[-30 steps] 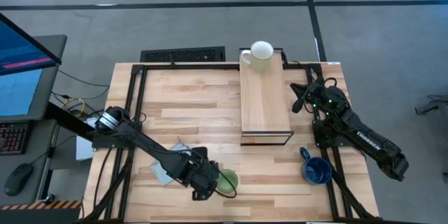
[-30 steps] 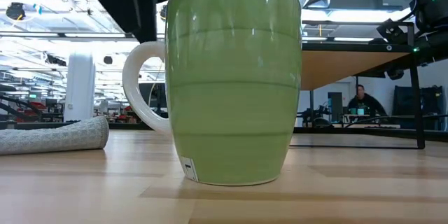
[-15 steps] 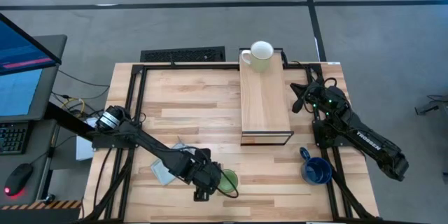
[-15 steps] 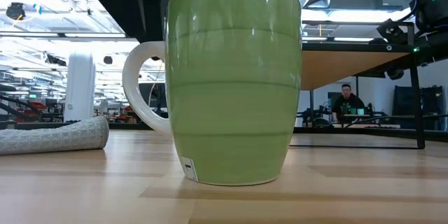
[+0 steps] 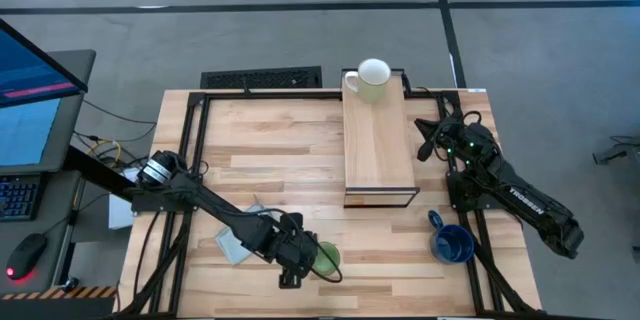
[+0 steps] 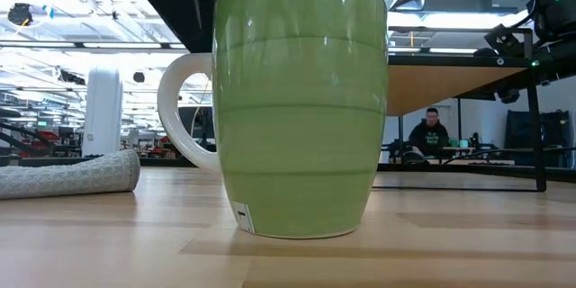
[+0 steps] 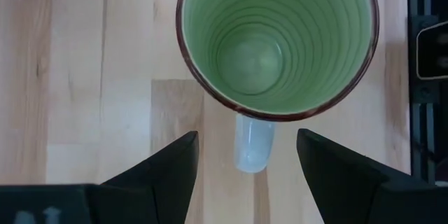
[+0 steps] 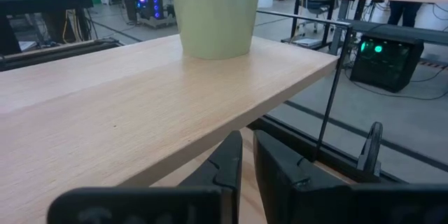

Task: Stack small to large cups/mugs on shelf
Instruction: Put the green mug on the shelf

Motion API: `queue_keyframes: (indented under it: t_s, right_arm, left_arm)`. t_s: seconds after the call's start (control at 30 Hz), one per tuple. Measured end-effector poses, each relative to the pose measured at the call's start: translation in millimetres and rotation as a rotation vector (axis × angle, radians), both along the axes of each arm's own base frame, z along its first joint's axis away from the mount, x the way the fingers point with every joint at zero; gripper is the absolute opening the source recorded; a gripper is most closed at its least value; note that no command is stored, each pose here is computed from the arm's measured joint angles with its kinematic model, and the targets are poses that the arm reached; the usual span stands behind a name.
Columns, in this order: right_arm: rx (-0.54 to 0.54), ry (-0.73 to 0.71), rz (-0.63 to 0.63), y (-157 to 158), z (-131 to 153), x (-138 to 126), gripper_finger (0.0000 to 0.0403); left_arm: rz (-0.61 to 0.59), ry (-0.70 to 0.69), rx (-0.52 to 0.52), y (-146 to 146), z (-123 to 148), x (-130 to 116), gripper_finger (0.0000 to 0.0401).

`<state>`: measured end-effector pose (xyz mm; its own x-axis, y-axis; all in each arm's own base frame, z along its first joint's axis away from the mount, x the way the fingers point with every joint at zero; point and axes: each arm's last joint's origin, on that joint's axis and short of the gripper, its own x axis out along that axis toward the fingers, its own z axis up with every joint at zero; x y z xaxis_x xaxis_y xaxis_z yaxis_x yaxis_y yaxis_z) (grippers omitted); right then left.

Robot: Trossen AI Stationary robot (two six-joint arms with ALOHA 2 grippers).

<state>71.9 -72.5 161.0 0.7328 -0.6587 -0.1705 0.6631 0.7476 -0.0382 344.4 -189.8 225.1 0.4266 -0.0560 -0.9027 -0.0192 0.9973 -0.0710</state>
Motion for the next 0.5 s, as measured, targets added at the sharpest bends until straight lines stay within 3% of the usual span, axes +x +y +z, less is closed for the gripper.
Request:
queue_keyframes:
  t_s: [0.5]
  right_arm:
    - [0.0, 0.0, 0.0, 0, 0, 0, 0.006]
  left_arm:
    - [0.009, -0.001, -0.036, 0, -13, -1, 0.0233]
